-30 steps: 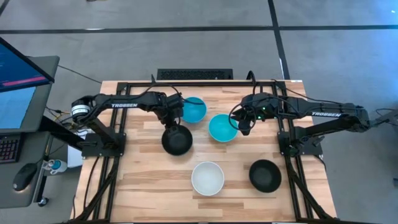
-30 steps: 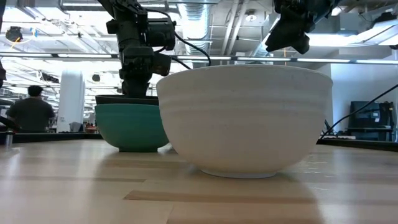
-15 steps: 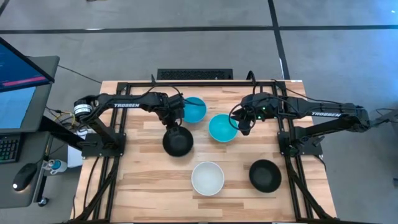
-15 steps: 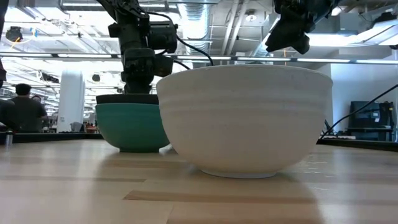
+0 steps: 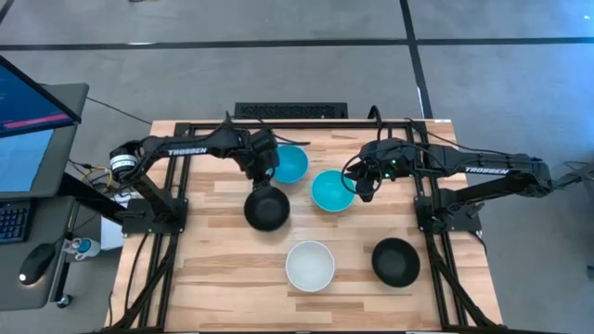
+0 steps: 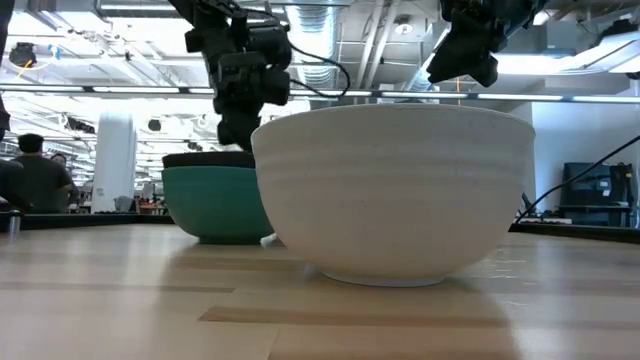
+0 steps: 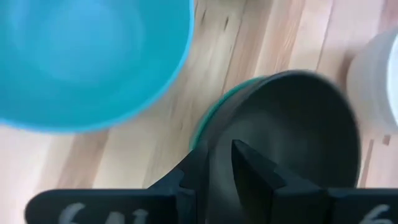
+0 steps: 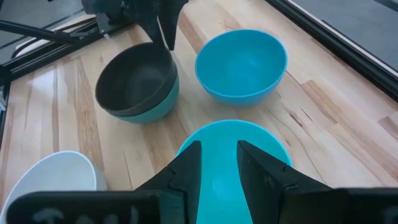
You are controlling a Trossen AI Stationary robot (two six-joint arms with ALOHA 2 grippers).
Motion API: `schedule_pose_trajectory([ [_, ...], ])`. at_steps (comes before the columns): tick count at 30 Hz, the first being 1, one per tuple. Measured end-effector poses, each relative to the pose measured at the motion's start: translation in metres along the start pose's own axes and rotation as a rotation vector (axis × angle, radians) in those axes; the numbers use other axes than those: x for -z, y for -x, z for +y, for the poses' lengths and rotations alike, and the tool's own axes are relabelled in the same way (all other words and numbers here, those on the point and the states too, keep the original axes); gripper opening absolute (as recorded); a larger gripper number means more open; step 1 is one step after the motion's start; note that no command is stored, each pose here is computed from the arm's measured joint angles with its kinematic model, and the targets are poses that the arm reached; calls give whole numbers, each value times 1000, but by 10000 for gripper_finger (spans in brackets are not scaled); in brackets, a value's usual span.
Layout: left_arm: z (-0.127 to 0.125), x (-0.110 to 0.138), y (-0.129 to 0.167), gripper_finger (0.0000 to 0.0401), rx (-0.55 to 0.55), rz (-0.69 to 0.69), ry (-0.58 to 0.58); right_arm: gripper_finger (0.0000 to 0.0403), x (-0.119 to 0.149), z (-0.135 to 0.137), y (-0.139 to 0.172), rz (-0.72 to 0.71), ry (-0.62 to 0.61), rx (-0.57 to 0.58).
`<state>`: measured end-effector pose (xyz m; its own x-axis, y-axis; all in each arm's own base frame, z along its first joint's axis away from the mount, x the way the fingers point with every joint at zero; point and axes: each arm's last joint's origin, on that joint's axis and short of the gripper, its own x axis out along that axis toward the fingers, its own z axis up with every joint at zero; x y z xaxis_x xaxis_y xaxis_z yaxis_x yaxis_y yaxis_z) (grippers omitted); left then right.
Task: Nest bowls inside each other
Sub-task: Stack the blue bowl on the black bowl
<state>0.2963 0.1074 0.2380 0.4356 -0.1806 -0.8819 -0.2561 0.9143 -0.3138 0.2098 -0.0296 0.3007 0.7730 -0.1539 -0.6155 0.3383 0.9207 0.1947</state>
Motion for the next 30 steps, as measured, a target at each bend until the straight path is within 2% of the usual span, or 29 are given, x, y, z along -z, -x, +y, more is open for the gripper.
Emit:
schedule_pose_trajectory([
  [5, -3, -15, 16, 59, -23, -62, -33, 124, 0, 0, 0, 0, 0, 0],
  [9, 4, -23, 29, 59, -162, -97, -77, 124, 0, 0, 0, 0, 0, 0],
  [21, 58, -21, 43, 59, -236, -119, 112, 124, -2, -7, 0, -7, -13, 29],
  [24, 64, -23, 35, 59, -231, -107, 125, 124, -3, -10, 0, -11, -20, 37],
  [30, 75, -26, -2, 59, -169, -21, 161, 124, -3, -11, 0, -14, -24, 42],
])
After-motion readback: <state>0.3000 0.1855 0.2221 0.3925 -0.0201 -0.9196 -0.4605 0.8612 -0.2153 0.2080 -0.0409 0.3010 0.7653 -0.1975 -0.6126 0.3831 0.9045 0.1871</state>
